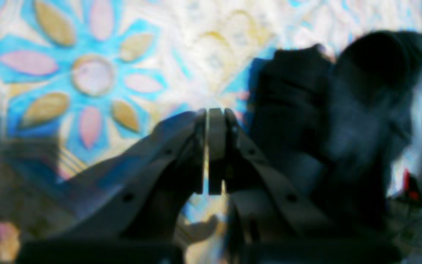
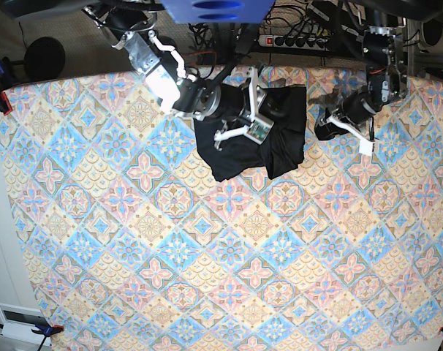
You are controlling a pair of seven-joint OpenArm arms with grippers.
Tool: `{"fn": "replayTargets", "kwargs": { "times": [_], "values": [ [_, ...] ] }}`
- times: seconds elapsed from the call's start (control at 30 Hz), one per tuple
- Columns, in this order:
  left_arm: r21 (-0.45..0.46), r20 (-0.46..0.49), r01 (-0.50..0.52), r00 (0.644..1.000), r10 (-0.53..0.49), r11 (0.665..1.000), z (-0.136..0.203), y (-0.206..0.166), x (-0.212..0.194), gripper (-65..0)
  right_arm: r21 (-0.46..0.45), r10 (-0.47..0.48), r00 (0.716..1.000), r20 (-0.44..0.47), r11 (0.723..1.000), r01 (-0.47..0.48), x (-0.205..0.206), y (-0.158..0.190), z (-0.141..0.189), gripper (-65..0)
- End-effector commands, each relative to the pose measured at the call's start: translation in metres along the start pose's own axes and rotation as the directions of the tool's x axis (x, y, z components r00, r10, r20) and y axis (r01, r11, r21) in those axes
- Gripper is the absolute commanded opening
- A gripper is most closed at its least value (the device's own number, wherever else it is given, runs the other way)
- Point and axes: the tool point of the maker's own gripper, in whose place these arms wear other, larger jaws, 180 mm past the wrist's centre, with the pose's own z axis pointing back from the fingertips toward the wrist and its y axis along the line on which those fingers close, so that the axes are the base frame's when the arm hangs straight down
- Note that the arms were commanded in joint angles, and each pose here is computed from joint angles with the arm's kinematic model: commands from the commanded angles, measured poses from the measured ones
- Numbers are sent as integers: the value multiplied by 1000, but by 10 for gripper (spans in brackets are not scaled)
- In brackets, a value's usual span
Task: Layout the t-shirt on the table in an organized manner, then fold the t-shirt properly
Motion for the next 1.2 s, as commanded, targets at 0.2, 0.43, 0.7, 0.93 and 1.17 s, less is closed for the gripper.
{"fn": "replayTargets", "kwargs": {
  "times": [0.2,0.43,0.7,0.93,1.17],
  "values": [
    [-183,-9,209,977,-214,961,29,-84,-12,-648,-122,-32,998,51,992,38,-3,-43,26,-499],
    [-222,-122,264,948,-295,939,39,-90,-44,-585,-173,-76,996,46,981,82,-14,-56,35,-499],
    [-224,-134,271,943,-305,936,39,-89,-46,-389,-168,-88,995,38,981,93,-19,-53,35,-499],
    [-228,-209,391,875,-437,892,25,-91,-76,-385,-168,-87,995,39,981,92,-18,-53,35,-499],
    [-173,-229,481,829,-510,860,15,-84,-90,-433,-168,-87,995,39,981,92,-18,-53,35,-499]
  ]
}}
